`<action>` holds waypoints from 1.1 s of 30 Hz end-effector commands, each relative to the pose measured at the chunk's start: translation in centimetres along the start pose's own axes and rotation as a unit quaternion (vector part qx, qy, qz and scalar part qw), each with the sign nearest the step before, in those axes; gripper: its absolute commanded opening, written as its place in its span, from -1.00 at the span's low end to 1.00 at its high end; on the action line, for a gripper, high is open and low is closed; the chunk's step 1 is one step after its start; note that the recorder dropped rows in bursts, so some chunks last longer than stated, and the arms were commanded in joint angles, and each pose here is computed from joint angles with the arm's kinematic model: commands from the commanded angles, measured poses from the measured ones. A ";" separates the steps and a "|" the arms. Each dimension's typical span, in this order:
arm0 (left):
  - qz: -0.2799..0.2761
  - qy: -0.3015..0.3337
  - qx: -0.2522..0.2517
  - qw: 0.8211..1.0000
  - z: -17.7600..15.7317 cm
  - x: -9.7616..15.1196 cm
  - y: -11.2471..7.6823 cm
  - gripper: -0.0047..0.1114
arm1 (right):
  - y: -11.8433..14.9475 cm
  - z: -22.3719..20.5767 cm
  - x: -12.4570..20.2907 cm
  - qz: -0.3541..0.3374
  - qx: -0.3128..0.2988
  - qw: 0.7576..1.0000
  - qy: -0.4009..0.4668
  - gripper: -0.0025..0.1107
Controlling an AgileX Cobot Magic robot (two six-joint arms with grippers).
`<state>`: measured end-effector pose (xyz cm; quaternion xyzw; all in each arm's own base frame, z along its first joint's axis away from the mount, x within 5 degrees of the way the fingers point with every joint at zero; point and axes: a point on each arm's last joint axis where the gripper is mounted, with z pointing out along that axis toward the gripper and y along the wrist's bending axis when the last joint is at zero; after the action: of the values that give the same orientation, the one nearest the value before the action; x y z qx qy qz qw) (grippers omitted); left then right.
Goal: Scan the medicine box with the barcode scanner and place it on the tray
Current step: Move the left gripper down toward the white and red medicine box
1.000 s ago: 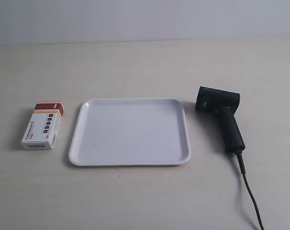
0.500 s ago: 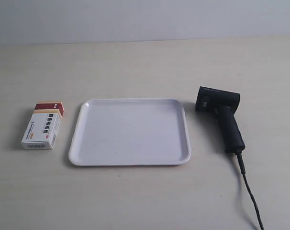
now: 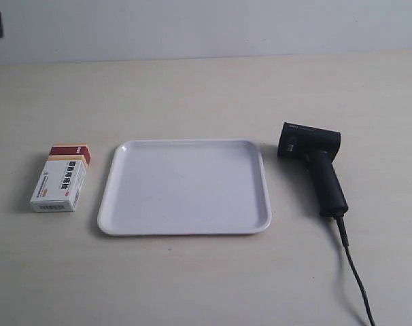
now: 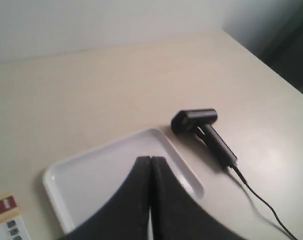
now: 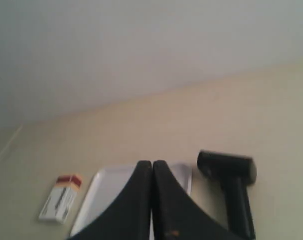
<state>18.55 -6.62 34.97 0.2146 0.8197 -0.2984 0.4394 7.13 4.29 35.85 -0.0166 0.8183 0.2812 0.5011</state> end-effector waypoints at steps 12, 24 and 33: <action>-0.039 0.087 0.090 0.991 2.8 1.2 0.9 -0.92 | -0.8 3.4 0.5 -0.085 -0.002 0.990 0.114 -0.96; -0.060 0.063 0.101 0.991 2.8 0.8 0.7 -0.92 | -0.8 3.4 0.5 -0.072 0.000 0.991 0.116 -0.96; -0.057 0.072 0.102 0.991 2.8 0.9 0.7 -0.92 | -1.1 4.2 1.6 -0.053 0.001 0.978 0.200 -0.96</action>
<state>20.21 -7.77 32.61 0.2252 0.8278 -0.3847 0.3407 9.78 5.58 33.04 -0.1107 0.8901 0.2431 0.3694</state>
